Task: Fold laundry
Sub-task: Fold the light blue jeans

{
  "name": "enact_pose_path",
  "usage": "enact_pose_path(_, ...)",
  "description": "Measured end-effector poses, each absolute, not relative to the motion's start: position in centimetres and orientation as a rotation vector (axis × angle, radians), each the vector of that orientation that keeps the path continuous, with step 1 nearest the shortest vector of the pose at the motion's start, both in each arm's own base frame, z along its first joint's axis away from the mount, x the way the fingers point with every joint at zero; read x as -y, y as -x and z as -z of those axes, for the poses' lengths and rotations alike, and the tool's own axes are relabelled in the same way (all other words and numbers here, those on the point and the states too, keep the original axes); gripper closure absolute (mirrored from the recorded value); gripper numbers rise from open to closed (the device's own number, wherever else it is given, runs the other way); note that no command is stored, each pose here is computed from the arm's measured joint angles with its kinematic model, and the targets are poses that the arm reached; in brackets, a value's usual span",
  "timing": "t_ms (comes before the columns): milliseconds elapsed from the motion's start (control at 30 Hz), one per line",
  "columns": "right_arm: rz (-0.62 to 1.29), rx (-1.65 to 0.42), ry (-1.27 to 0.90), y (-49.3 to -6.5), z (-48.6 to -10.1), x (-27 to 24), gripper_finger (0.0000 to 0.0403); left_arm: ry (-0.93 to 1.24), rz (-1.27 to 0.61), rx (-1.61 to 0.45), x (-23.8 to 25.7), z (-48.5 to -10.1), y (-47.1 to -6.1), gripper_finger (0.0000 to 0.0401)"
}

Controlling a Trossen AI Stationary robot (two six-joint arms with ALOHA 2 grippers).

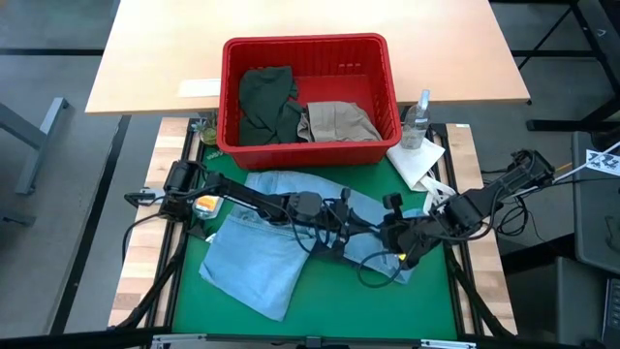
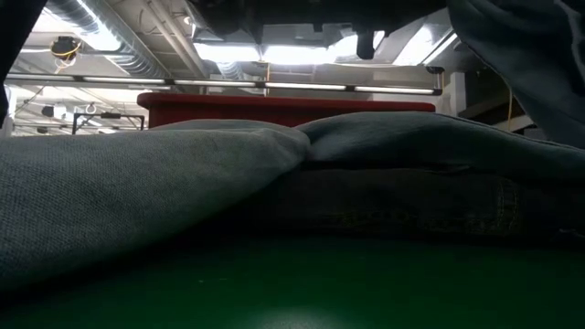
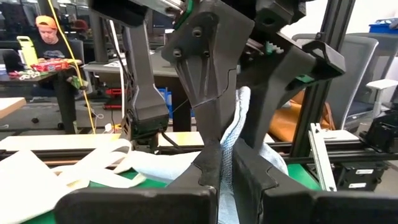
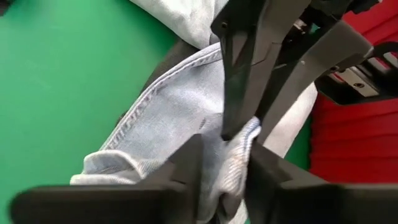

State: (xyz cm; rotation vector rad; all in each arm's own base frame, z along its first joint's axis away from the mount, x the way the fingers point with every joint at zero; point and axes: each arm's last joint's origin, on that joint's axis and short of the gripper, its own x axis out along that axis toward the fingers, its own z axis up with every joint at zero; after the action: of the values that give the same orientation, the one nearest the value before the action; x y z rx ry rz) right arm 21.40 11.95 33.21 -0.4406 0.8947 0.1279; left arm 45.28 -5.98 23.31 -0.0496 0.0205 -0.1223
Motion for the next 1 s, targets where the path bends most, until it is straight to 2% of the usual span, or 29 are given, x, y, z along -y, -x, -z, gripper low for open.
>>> enact_pose_path(167, -0.120, -0.907, 0.451, -21.3, -33.1, -11.9, 0.0240, 0.050, 0.109, -0.016, 5.9, -23.3, -45.3, 0.0385)
enact_pose_path(300, -0.215, -0.944, 0.400, -21.1, -33.0, -12.1, 0.0214, 0.049, 0.121, -0.024, 5.8, -23.3, -45.3, 0.0385)
enact_pose_path(533, -0.311, -1.138, 0.227, -19.9, -32.4, -12.0, 0.0210, 0.050, 0.120, -0.025, 5.7, -23.2, -45.3, 0.0385)
enact_pose_path(733, -0.232, -1.344, 0.134, -18.4, -31.8, -11.3, 0.0210, 0.051, 0.117, -0.024, 5.7, -23.2, -45.3, 0.0385)
enact_pose_path(867, -0.132, -1.355, 0.068, -18.0, -31.5, -11.6, 0.0210, 0.051, 0.115, -0.023, 5.7, -23.3, -45.3, 0.0385)
enact_pose_path(1000, -0.174, -1.324, 0.144, -17.5, -30.7, -13.4, 0.0210, 0.051, 0.115, -0.022, 5.7, -23.3, -45.3, 0.0385)
